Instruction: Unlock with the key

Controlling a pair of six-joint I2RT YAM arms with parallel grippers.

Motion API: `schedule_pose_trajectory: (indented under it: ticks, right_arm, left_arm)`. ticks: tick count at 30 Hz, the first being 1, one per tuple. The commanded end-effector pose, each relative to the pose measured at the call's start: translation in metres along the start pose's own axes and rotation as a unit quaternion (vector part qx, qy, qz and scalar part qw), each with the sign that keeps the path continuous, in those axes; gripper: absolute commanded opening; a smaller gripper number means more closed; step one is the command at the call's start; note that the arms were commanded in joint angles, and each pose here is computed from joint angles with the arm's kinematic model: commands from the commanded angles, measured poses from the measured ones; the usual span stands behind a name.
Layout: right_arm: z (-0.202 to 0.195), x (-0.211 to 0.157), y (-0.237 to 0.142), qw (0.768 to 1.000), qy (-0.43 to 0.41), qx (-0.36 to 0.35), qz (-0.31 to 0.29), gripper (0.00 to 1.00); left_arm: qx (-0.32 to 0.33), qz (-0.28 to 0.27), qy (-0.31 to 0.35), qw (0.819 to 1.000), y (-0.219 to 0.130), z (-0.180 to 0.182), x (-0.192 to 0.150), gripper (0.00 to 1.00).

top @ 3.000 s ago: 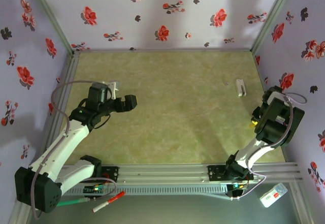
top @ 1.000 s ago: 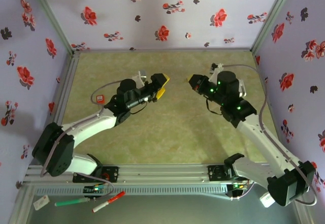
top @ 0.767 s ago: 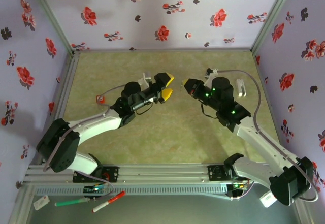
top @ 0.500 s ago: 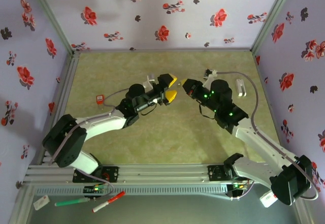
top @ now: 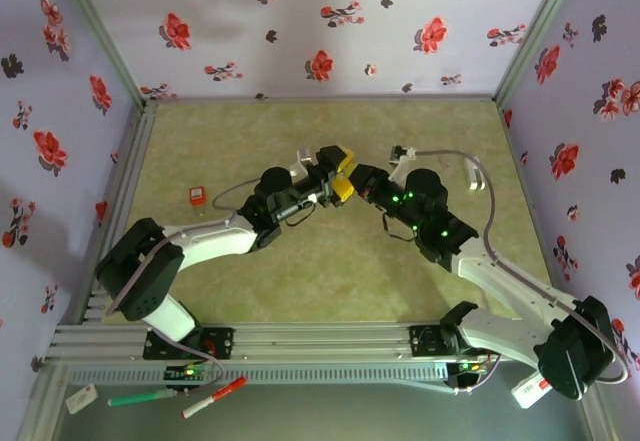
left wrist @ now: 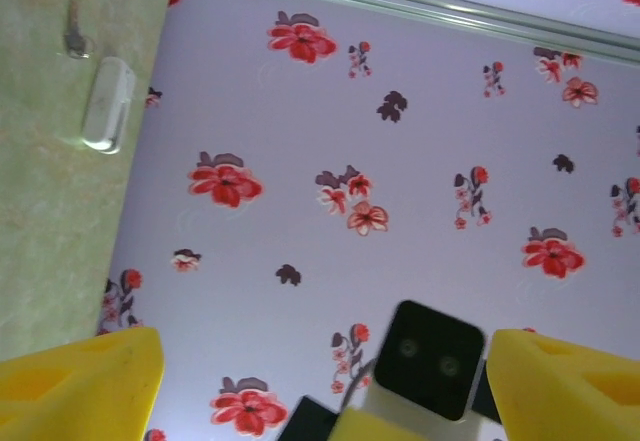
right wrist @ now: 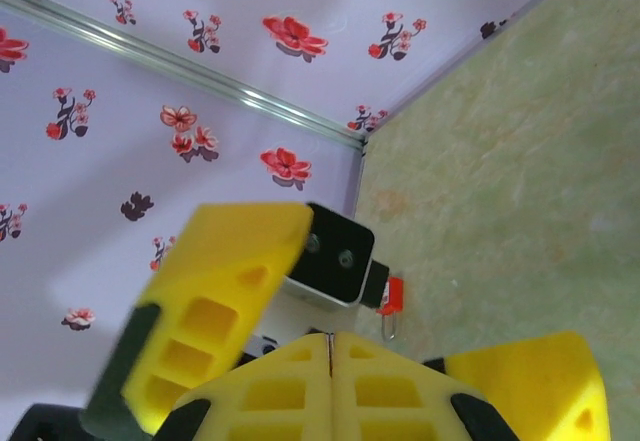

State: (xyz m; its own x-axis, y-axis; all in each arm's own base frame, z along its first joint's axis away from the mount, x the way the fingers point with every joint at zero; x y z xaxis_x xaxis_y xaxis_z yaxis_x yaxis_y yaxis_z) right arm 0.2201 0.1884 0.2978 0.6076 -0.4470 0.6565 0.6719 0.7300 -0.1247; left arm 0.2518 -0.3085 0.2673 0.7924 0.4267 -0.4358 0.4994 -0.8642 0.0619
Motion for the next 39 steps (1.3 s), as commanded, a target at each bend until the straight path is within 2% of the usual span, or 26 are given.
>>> schedule_pose_trajectory:
  ticks: [1,12,22,25,35,37,39]
  right_arm:
    - [0.003,-0.001,-0.003,1.0,0.001,0.015,-0.017,0.0]
    - [-0.006,-0.011,-0.02,1.0,0.001,0.002,-0.017,0.0]
    - [-0.009,-0.013,-0.019,1.0,-0.003,-0.002,-0.015,0.0]
    - [-0.009,-0.013,-0.018,1.0,-0.004,-0.002,-0.014,0.0]
    - [-0.009,-0.013,-0.018,1.0,-0.011,-0.003,-0.011,0.0]
    - [-0.009,-0.014,-0.017,1.0,-0.011,-0.002,-0.008,0.0]
    - [-0.009,-0.014,-0.016,1.0,-0.011,0.001,-0.005,0.0]
  left_arm:
    - [-0.04,0.01,0.003,0.999,0.003,-0.018,-0.006,0.8]
    - [-0.034,-0.014,0.013,0.999,-0.013,-0.017,0.009,0.62]
    - [-0.027,-0.017,0.019,0.999,-0.016,-0.015,0.009,0.42]
    - [-0.018,-0.022,0.021,0.999,-0.018,-0.012,0.011,0.33]
    - [0.023,-0.045,0.051,0.997,-0.024,-0.012,0.013,0.18]
    - [0.026,-0.049,0.057,0.997,-0.026,-0.013,0.014,0.14]
    - [0.027,-0.052,0.061,0.996,-0.027,-0.014,0.015,0.05]
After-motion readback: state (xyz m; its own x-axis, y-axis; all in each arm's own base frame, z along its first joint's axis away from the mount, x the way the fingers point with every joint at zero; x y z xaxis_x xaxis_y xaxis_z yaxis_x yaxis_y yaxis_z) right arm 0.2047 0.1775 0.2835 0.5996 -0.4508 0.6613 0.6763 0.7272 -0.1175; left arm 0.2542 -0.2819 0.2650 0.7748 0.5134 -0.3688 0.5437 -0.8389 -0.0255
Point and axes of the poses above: each hand's point on the last joint's axis, 136 mm out from that joint toward the fingers, its own y axis out along the fingers, its own z axis along the line the jaws close on, x = y × z, the point moved 9 cm from there along -y, back along the fingers, and after that the axes turned 15 degrees about -y, right-handed, at the moved point
